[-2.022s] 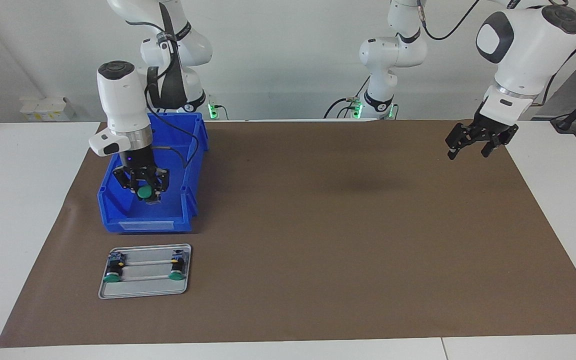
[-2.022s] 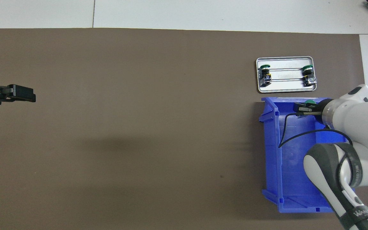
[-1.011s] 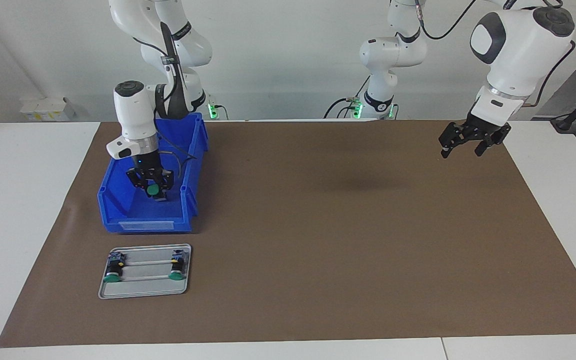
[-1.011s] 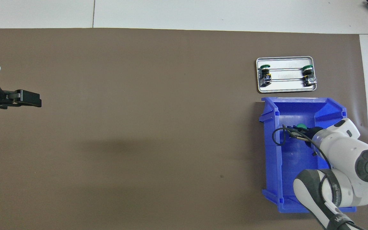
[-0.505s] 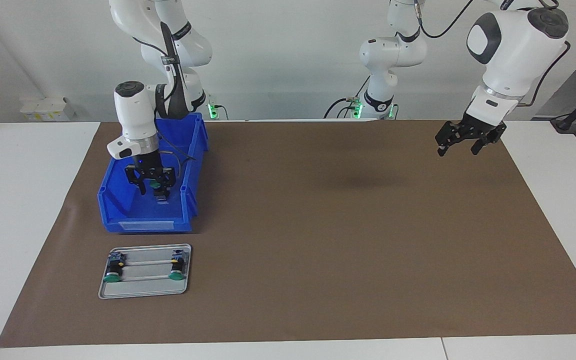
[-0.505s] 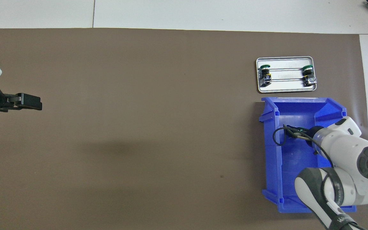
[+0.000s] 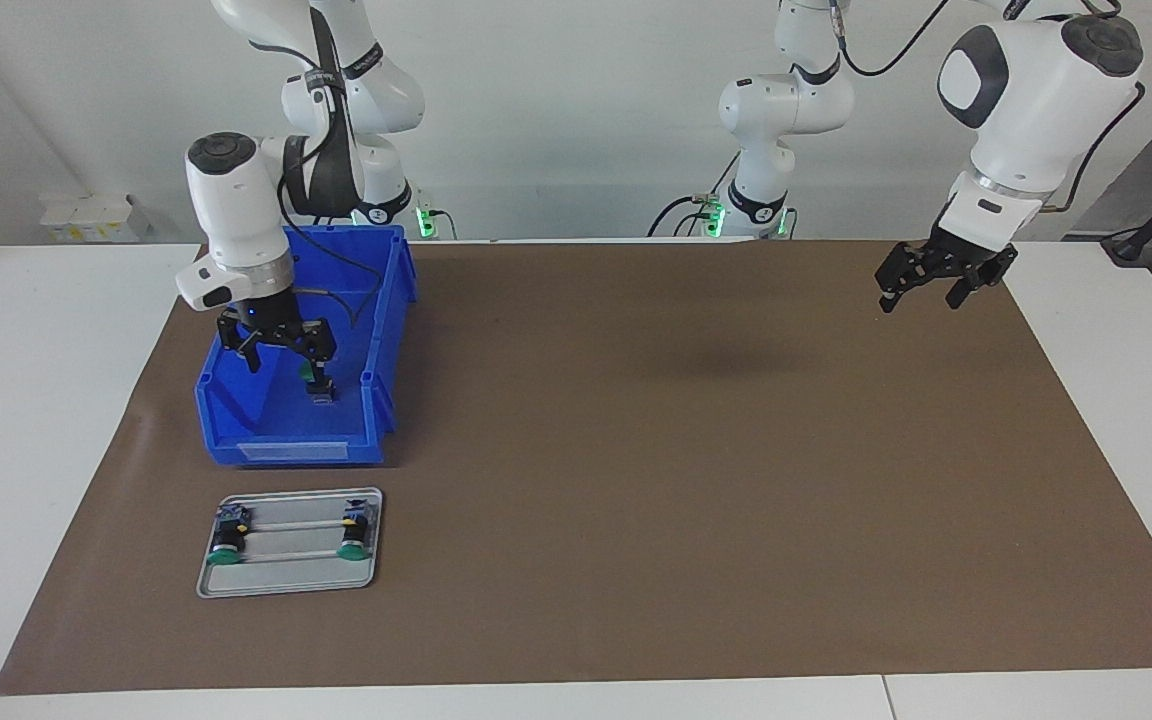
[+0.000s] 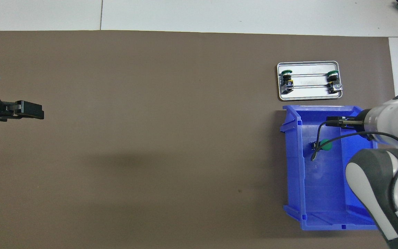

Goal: Place and press button with both arms

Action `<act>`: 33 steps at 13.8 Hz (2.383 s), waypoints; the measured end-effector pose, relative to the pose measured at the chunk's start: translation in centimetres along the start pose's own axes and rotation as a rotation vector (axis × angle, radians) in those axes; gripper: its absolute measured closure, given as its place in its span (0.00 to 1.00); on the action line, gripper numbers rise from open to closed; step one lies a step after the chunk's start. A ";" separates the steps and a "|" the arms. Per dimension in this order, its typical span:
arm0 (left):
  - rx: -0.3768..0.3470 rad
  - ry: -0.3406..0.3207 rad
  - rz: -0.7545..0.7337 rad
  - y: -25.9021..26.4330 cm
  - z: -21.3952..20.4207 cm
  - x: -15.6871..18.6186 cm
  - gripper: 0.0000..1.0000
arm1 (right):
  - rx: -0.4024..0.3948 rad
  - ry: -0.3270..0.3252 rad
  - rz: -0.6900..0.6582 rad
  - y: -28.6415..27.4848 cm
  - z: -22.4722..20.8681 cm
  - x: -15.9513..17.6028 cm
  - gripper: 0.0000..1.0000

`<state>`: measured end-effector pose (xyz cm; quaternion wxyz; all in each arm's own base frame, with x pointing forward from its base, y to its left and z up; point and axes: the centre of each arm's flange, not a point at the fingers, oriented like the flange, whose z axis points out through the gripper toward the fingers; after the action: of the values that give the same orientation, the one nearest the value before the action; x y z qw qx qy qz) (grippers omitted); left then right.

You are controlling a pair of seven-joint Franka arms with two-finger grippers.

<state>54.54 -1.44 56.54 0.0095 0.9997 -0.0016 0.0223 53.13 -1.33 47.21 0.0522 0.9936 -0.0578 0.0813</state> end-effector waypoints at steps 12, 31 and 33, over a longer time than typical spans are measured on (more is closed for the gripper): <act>0.000 0.000 0.000 0.0 0.0 0.0 0.00 | 0.061 -0.235 0.075 2.2 -13.7 2.9 0.00; 0.000 0.000 0.000 0.0 0.0 0.0 0.00 | 0.043 -0.212 -0.103 1.8 -14.6 4.1 0.00; 0.000 0.000 0.000 0.0 0.0 0.0 0.00 | 0.044 -0.213 -0.103 1.7 -14.5 4.1 0.00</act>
<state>54.53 -1.44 56.54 0.0095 0.9997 -0.0016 0.0222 54.67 -1.85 62.32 0.0280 0.9992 -0.0102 -0.0262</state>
